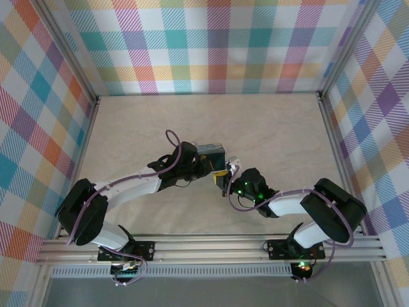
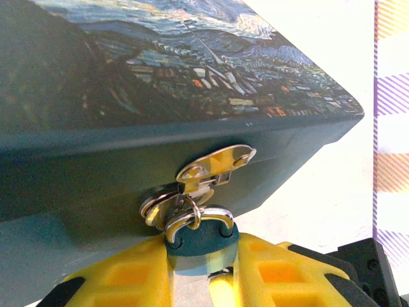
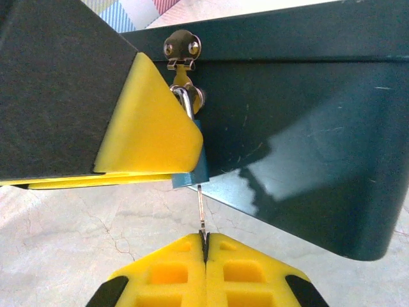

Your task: Unlock a padlock with a key

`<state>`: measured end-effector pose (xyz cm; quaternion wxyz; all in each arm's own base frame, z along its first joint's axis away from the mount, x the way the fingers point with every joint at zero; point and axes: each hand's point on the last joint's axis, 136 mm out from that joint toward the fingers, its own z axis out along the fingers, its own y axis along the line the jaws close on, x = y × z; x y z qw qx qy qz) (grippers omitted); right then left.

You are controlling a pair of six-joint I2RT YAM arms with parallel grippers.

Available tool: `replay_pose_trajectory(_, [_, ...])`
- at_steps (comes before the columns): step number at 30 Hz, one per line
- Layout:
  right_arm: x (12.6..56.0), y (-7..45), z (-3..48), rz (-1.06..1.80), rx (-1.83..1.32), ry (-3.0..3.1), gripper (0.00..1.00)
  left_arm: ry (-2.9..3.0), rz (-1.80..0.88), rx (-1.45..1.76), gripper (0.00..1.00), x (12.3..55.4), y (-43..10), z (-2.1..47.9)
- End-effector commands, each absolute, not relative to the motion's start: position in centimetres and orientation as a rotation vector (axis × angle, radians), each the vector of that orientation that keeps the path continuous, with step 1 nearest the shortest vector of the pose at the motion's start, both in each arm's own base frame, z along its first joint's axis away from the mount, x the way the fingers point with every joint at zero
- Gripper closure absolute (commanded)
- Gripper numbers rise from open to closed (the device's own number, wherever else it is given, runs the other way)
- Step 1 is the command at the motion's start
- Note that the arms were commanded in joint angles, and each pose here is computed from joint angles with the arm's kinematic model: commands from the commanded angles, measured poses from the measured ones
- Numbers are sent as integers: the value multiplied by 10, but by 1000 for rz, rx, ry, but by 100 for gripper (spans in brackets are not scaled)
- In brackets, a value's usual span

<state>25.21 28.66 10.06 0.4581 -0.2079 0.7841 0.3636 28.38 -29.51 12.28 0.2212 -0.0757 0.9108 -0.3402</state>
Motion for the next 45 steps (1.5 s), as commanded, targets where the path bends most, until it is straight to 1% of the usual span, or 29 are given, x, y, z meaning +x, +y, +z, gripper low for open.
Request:
replay_pose_trajectory(1, [255, 287, 109, 913, -490, 1890, 100, 2468, -1001, -189, 75, 284, -303, 149])
replay_pose_trajectory(25, [253, 295, 125, 968, -507, 1840, 100, 2479, -1003, -187, 75, 285, -305, 148])
replay_pose_trajectory(36, [257, 290, 129, 960, -454, 1813, 100, 2479, -1006, -183, 75, 285, -306, 149])
replay_pose_trajectory(45, [264, 298, 126, 966, -463, 1804, 100, 2480, -1032, -182, 75, 284, -310, 151])
